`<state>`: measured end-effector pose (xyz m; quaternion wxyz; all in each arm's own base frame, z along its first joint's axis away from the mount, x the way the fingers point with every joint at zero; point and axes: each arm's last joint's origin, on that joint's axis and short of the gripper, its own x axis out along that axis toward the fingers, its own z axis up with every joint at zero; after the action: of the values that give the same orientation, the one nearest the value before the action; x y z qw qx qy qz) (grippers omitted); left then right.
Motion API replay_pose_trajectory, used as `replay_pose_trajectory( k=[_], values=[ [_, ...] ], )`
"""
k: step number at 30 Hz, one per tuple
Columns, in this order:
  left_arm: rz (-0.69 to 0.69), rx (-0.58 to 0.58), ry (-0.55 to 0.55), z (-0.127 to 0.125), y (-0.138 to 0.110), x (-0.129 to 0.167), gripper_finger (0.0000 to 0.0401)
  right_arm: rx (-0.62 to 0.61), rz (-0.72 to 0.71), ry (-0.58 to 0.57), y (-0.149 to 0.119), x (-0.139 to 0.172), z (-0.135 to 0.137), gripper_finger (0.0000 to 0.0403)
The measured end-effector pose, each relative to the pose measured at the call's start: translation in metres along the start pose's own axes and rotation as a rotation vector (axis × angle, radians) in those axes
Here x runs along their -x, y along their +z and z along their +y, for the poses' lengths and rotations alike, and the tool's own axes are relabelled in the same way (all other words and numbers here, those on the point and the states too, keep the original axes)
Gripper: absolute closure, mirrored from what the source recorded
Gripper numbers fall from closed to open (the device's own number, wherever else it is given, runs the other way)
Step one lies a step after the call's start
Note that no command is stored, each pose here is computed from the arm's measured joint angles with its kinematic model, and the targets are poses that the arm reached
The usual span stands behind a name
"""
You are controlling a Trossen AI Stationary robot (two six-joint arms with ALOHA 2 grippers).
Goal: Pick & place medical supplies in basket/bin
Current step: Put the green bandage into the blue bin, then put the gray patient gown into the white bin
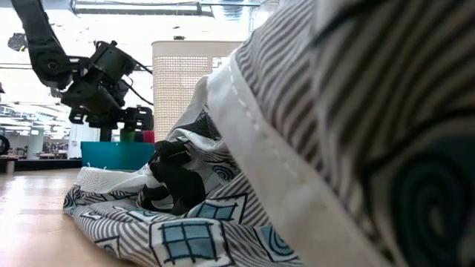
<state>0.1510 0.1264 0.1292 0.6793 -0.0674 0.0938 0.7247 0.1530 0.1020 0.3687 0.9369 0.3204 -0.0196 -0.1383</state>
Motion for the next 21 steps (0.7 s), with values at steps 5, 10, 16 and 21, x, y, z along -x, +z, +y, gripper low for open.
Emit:
replay_pose_trajectory(
  k=[5, 10, 16, 21],
  values=[
    [-0.008, 0.04, -0.031, 0.006, 0.008, 0.012, 0.021, 0.018, -0.001, 0.004, 0.0, 0.0, 0.0, 0.0143],
    [-0.075, 0.117, -0.041, 0.011, 0.023, 0.027, 0.021, 0.017, -0.004, 0.005, 0.002, 0.001, 0.0, 0.0143],
    [-0.152, 0.218, -0.13, 0.018, 0.047, 0.047, 0.0214, 0.032, -0.006, 0.007, 0.002, 0.001, 0.0, 0.0143],
    [-0.199, 0.327, -0.379, 0.026, 0.067, 0.066, 0.0213, 0.051, -0.026, 0.023, 0.005, 0.001, 0.003, 0.0143]
  ],
)
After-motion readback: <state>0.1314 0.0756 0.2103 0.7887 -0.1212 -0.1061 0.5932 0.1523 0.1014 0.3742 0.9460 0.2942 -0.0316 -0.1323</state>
